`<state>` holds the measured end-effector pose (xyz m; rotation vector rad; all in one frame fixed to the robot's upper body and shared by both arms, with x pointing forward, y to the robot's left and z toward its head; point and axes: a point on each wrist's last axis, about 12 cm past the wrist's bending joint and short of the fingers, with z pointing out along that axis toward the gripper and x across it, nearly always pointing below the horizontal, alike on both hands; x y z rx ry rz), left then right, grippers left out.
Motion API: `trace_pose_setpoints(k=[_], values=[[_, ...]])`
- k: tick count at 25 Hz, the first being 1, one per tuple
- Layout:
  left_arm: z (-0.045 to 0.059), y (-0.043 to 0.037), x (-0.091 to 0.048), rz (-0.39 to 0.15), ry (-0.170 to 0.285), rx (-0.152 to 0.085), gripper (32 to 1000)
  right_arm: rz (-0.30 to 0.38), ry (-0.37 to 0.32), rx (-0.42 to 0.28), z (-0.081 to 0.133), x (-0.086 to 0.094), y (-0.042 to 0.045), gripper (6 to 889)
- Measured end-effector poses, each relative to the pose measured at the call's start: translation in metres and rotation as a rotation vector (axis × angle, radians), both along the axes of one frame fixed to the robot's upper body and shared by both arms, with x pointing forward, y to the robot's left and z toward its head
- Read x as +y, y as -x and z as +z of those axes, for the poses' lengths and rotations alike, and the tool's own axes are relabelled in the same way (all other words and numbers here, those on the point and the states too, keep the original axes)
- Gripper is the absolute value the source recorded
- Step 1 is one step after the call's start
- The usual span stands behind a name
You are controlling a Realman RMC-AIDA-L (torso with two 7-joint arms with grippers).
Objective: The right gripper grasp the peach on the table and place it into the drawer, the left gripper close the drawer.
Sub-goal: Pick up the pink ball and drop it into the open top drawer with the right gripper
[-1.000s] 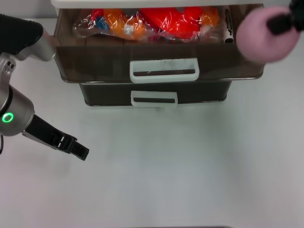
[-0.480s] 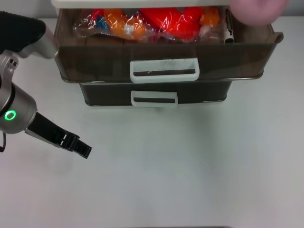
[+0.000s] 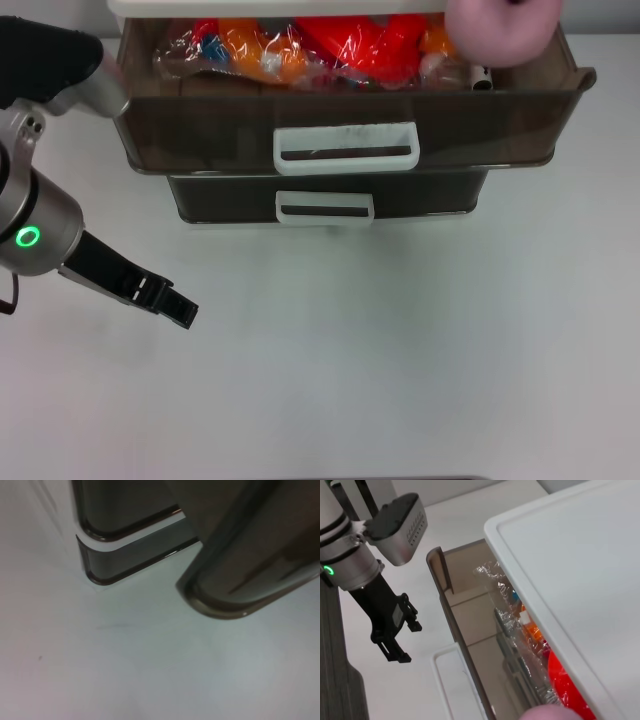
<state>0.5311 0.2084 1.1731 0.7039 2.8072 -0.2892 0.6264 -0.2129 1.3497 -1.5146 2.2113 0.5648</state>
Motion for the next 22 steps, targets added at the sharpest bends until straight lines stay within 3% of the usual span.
trace_pose_setpoints(k=[11,17,22], values=[[0.002,-0.0004,-0.003,-0.015,0.020,-0.002,766,0.021,0.080,0.001,-0.019,0.021,-0.0086,34],[0.002,-0.0006,-0.003,-0.016,0.020,-0.003,765,0.033,0.091,-0.023,-0.017,0.029,-0.0084,151],[0.002,-0.0003,-0.003,-0.016,0.019,-0.003,764,0.026,0.062,-0.033,-0.012,0.028,-0.0093,380]])
